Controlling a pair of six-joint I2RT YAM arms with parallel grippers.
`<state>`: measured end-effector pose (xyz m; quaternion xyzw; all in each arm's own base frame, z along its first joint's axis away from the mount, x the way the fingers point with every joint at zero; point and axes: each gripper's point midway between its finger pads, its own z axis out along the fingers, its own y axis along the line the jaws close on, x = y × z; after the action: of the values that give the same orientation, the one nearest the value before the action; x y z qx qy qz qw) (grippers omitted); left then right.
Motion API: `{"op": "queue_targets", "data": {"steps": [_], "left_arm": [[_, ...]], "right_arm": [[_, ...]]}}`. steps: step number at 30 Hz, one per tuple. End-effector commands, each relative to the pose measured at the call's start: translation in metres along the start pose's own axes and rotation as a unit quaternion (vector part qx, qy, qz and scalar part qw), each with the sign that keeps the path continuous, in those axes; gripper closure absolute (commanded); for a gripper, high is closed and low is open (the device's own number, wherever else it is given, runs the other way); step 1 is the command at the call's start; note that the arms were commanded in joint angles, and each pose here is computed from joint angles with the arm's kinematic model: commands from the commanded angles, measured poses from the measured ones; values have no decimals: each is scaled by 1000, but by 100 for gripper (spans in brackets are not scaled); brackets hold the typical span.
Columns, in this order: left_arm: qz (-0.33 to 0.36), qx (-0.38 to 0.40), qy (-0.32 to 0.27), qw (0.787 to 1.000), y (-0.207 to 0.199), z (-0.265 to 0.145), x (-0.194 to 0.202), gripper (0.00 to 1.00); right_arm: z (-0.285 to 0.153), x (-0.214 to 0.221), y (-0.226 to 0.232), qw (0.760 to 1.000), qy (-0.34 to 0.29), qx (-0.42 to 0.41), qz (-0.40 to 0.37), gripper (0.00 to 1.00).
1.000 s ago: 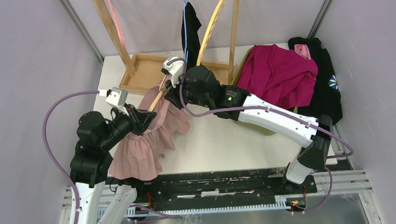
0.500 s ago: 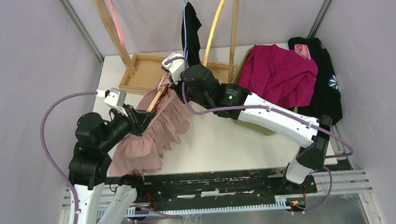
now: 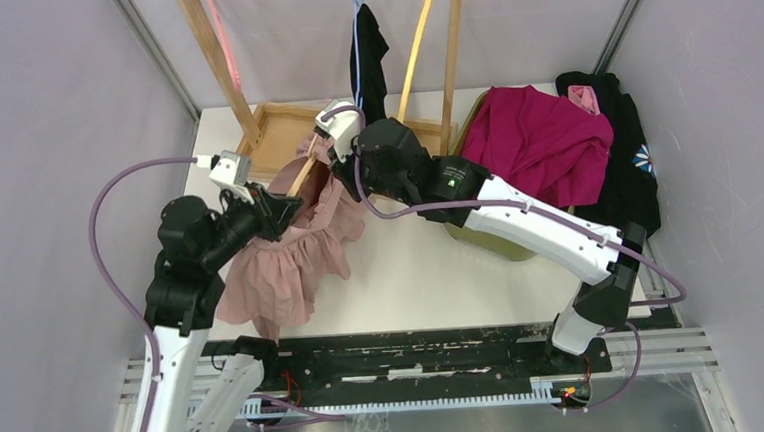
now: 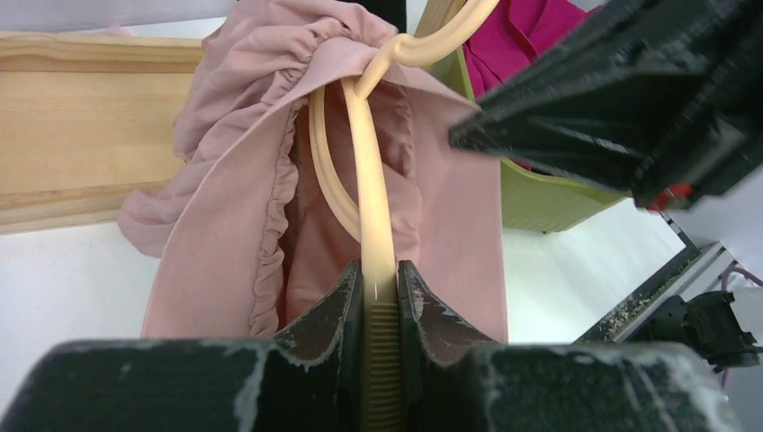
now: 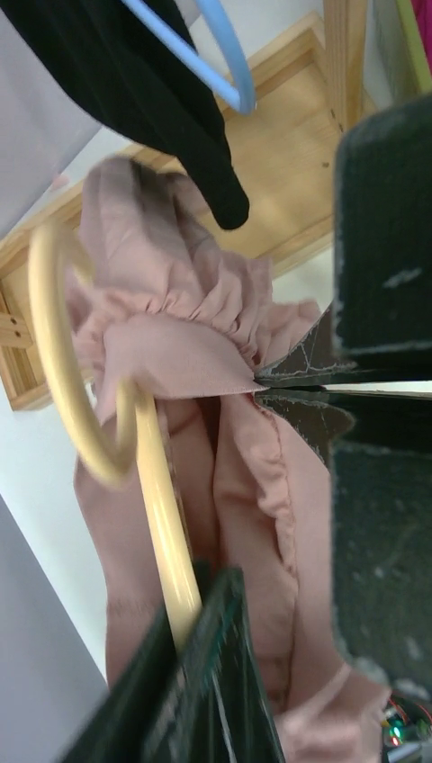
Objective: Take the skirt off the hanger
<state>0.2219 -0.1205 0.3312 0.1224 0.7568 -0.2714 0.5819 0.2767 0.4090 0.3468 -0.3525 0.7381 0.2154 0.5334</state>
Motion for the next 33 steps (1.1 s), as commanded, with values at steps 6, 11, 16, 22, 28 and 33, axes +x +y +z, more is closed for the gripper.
{"op": "queue_targets", "data": {"steps": [6, 11, 16, 22, 28, 33], "left_arm": [[35, 40, -138, 989, -14, 21, -86, 97], [24, 30, -143, 989, -3, 33, -75, 97], [38, 51, -110, 992, -9, 30, -56, 97], [70, 60, -86, 992, -16, 14, -40, 97], [79, 67, -64, 993, -17, 10, -24, 97], [91, 89, -29, 991, -25, -1, -8, 97]], "right_arm": [[-32, -48, 54, 995, -53, -87, 10, 99], [-40, -51, 64, 994, -58, -96, 6, 99], [-40, -48, 55, 995, -60, -74, -3, 99], [-37, -47, 56, 995, -57, -75, -12, 99], [-32, -44, 64, 994, -47, -94, -22, 99], [-40, -54, 41, 997, -60, -40, -38, 99]]}}
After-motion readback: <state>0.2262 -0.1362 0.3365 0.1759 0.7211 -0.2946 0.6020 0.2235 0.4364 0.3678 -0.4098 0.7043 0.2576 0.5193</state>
